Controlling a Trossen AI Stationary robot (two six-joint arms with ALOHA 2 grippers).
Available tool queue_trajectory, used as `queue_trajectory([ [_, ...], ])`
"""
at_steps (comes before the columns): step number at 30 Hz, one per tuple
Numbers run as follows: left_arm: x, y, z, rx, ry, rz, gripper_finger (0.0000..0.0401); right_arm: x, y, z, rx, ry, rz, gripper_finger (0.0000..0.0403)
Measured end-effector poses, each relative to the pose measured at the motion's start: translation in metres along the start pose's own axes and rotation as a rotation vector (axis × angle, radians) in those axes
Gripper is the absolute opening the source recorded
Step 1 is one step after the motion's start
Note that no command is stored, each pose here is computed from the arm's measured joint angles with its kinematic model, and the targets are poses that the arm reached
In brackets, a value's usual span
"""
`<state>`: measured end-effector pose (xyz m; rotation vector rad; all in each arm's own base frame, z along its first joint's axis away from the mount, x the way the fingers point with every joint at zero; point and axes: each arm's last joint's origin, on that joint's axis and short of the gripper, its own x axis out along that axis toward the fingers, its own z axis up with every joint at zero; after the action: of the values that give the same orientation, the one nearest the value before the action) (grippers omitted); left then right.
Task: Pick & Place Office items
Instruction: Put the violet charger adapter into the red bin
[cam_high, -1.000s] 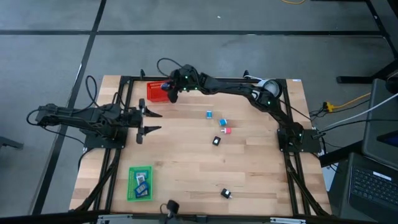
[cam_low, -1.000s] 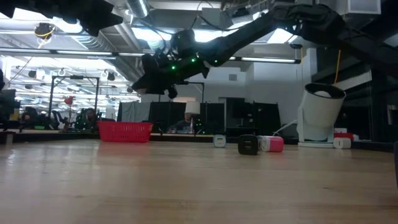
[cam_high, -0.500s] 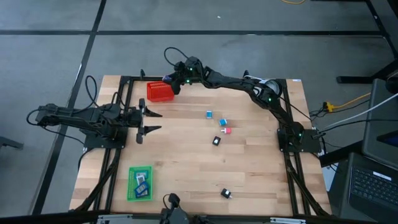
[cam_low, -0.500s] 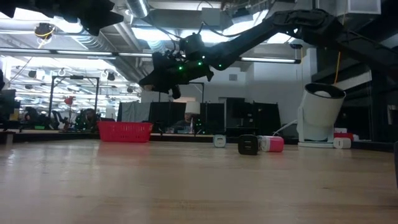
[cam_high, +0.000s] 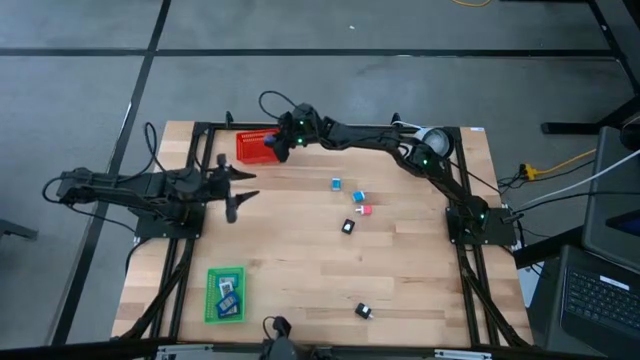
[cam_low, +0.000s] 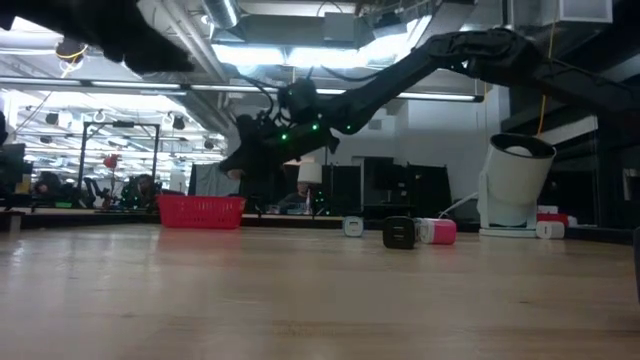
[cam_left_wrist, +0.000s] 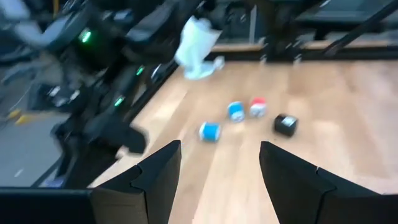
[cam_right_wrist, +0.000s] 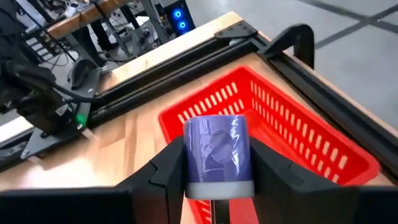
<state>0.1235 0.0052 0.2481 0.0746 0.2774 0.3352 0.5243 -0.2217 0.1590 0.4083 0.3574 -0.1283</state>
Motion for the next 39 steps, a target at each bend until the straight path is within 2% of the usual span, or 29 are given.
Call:
queue_trajectory([
  [8,0.001,0.006,-0.006,-0.024,0.061,0.072,0.0213,0.004,0.015,-0.002,-0.044,-0.001,0.074,0.0135],
  [12,0.001,0.007,-0.007,0.054,0.078,0.069,0.0213,0.005,0.02,-0.004,-0.055,0.022,0.14,0.0135],
  [16,0.001,0.006,-0.013,0.2,0.143,0.077,0.0213,0.003,0.027,-0.004,-0.01,0.077,0.331,0.0135],
  [20,0.004,0.004,-0.014,0.268,0.165,0.116,0.0213,-0.001,0.041,-0.001,0.033,0.147,0.548,0.0135],
  [24,0.01,0.0,-0.018,0.332,0.214,0.158,0.0213,-0.006,0.074,0.001,0.005,0.21,0.769,0.0135],
  [27,0.015,-0.005,-0.02,0.364,0.247,0.14,0.0213,-0.008,0.096,0.001,-0.003,0.244,0.869,0.0135],
  [34,0.019,-0.016,-0.021,0.401,0.254,0.084,0.0213,-0.007,0.11,0.002,-0.005,0.249,0.883,0.0135],
  [39,0.013,-0.021,-0.003,0.431,0.19,0.057,0.0213,-0.009,0.098,0.006,0.009,0.237,0.859,0.0135],
])
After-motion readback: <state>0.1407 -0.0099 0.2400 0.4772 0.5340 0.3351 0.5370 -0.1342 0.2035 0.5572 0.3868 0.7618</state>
